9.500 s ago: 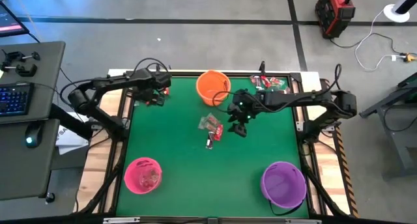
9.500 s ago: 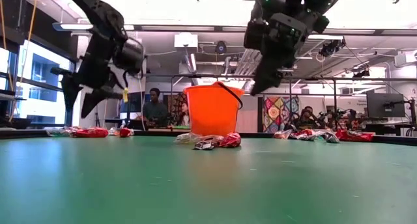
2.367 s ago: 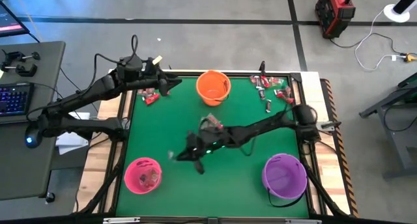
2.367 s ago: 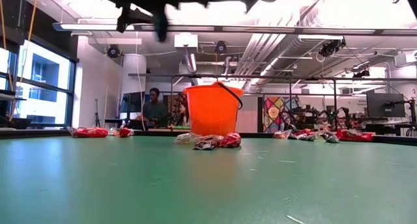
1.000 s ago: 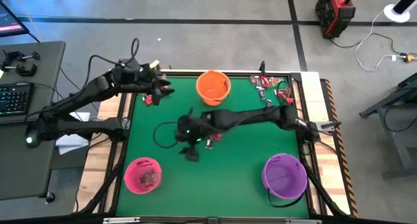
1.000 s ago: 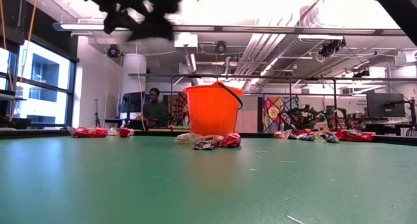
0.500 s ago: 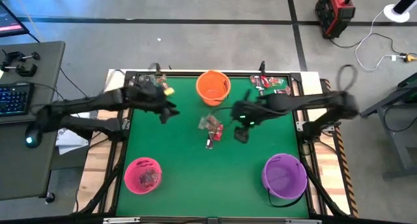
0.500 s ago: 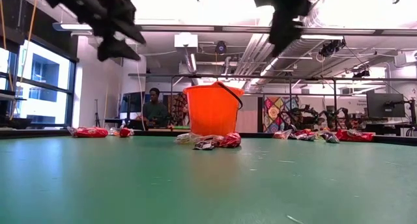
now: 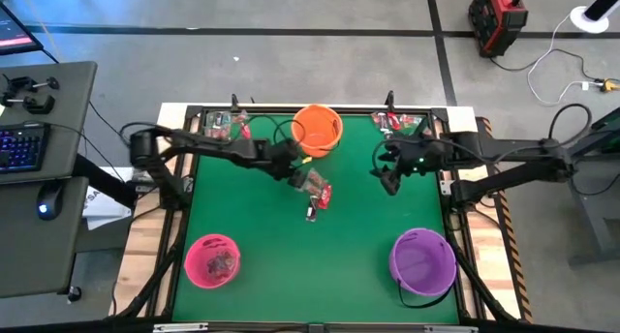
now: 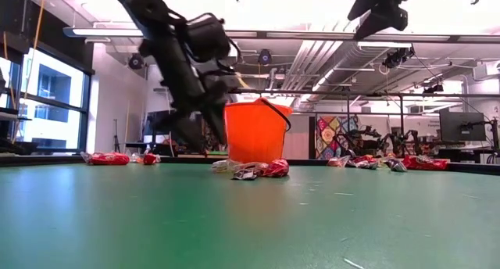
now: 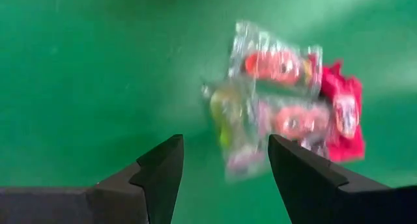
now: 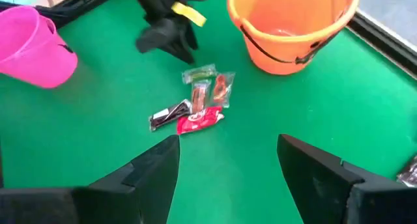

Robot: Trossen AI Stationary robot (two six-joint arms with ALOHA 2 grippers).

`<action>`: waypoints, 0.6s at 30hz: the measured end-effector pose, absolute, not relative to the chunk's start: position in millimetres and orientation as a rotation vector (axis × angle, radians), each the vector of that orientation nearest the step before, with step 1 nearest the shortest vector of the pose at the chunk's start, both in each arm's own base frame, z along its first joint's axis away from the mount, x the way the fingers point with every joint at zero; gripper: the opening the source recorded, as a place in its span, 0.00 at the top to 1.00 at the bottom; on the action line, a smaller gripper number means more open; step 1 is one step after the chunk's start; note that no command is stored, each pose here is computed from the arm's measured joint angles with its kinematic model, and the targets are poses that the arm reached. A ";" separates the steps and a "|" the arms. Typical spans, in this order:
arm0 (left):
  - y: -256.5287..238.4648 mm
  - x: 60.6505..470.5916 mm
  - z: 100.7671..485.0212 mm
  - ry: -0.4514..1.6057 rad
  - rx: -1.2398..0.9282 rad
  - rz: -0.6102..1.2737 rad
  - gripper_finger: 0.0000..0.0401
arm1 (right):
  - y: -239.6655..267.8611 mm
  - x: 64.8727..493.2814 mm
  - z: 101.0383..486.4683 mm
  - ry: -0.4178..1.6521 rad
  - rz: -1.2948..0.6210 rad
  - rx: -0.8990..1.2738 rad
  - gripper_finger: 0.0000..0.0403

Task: Sort candy by brand, put in halloween buckets
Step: Put the green gummy into the pink bucket

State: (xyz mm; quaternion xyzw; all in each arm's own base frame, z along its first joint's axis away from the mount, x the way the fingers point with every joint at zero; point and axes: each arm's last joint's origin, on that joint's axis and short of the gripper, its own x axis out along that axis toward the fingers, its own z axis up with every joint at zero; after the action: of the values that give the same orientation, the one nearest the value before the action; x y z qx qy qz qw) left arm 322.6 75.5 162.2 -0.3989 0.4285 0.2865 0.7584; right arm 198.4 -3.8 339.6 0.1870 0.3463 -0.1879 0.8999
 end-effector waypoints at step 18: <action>75.7 348.0 142.2 1.059 -0.761 0.722 0.48 | -5.2 194.5 337.6 0.740 -0.440 0.350 0.38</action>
State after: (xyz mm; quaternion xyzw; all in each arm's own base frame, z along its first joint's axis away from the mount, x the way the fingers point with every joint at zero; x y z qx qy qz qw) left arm 348.0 75.7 142.2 -0.3463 0.4818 0.3283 0.7350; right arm 194.5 -5.2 337.6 0.1686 0.3571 -0.2119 0.8940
